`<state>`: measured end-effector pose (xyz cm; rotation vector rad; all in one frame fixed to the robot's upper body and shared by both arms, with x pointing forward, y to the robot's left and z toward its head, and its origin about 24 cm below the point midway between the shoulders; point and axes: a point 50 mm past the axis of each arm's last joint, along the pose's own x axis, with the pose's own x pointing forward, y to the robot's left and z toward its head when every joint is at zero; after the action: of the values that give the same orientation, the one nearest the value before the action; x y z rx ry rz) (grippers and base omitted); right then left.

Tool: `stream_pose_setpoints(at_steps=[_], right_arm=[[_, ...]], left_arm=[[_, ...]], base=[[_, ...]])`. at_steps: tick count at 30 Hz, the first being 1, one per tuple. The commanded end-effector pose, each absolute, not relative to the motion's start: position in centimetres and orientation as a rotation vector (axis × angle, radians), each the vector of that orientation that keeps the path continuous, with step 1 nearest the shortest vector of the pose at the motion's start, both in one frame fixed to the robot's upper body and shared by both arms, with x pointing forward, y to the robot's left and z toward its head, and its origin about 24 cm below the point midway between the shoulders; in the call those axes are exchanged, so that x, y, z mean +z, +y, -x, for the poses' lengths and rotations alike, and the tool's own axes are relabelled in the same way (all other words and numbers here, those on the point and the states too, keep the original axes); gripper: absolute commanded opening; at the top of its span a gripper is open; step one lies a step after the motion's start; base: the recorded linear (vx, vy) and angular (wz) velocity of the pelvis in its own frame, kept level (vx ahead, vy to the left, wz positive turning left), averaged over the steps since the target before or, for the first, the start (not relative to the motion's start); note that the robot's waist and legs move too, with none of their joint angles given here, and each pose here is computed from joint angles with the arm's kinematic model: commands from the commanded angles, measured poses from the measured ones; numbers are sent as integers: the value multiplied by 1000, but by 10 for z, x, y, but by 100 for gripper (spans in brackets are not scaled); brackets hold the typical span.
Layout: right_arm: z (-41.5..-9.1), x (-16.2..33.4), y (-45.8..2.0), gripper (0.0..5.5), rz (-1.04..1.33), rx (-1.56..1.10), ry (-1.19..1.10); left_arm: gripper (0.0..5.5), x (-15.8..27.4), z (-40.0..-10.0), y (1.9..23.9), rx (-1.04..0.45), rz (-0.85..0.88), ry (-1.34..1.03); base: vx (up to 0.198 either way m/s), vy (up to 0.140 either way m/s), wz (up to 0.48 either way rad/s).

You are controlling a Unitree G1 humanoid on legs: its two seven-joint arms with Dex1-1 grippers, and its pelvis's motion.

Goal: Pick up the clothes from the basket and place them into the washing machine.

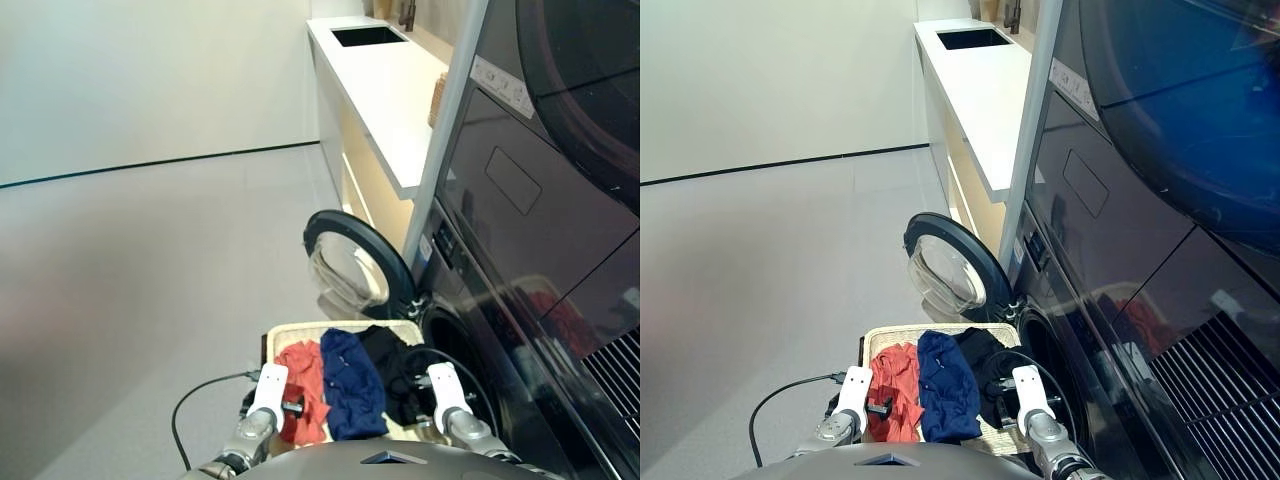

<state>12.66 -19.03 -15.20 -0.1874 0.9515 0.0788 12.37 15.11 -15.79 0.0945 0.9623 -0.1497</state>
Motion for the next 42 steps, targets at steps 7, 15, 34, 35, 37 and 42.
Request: stream_pose_setpoints(at_steps=[7,15,34,35,37,42], right_arm=[[-165,-140,-171,550,137,86,841],[-167,-139,-170,550,140,93,835],[-216,-114,-160,550,247,199,688],[-220,-111,-159,550,255,205,676],[-234,-101,-157,550,271,216,624],[-268,-73,-148,550,264,218,484]], left_arm=[[550,-150,-152,161,-111,-91,905],[550,-148,-155,160,-136,-127,896],[550,-116,-217,159,-322,-406,693],[550,-115,-220,159,-327,-418,686],[550,-109,-230,158,-340,-453,660],[550,-92,-255,156,-297,-458,584]], base=[[0,0,0],[0,0,0],[-22,7,-21],[0,0,0],[0,0,0],[-91,14,-20]])
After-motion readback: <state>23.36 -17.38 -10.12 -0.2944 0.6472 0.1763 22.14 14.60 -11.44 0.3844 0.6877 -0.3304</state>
